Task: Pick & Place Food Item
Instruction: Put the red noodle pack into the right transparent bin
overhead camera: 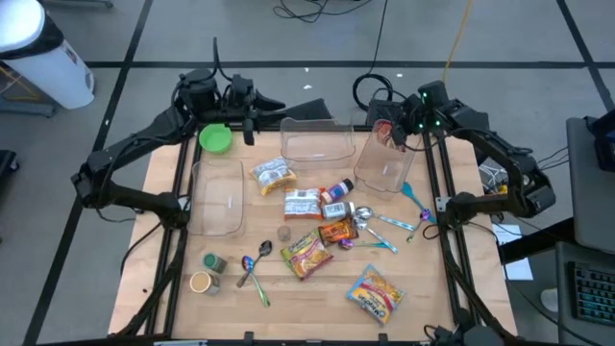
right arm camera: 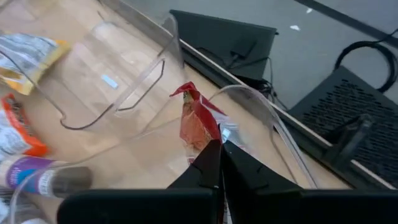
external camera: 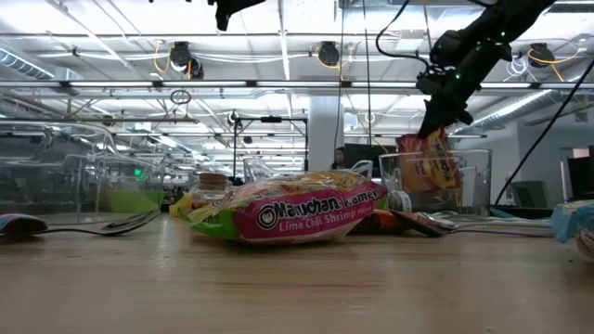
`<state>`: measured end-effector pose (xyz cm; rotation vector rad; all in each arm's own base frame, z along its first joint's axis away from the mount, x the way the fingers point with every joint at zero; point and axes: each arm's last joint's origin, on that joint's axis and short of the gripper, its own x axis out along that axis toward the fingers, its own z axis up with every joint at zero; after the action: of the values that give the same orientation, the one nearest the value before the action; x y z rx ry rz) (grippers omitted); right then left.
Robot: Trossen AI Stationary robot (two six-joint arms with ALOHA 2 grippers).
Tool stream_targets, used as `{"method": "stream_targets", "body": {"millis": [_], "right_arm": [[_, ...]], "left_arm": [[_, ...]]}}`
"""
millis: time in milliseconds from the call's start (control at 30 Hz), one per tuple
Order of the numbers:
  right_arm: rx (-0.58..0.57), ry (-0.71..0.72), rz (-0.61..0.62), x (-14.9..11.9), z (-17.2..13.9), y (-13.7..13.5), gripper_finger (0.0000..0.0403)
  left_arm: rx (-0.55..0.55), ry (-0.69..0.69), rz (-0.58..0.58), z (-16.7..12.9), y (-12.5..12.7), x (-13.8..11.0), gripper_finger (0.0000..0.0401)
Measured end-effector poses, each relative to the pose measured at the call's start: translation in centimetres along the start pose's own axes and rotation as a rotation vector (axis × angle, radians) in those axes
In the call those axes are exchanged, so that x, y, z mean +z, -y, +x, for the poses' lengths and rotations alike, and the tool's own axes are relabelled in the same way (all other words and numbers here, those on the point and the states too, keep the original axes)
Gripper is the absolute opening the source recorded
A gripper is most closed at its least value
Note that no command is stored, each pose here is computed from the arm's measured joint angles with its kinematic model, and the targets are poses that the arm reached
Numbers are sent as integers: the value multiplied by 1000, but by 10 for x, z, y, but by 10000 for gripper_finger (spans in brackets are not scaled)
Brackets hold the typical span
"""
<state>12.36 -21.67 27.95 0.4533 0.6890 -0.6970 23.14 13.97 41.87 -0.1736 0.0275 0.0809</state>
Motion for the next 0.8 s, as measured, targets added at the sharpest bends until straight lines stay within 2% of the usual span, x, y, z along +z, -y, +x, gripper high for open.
{"method": "stream_targets", "body": {"millis": [567, 800], "right_arm": [[23, -50, 24, 0, 38, 19, 0], [-6, -55, 25, -7, 47, 23, 0]], "left_arm": [[-4, -2, 18, 0, 0, 0, 154], [-5, -2, 18, 0, 0, 0, 154]]}}
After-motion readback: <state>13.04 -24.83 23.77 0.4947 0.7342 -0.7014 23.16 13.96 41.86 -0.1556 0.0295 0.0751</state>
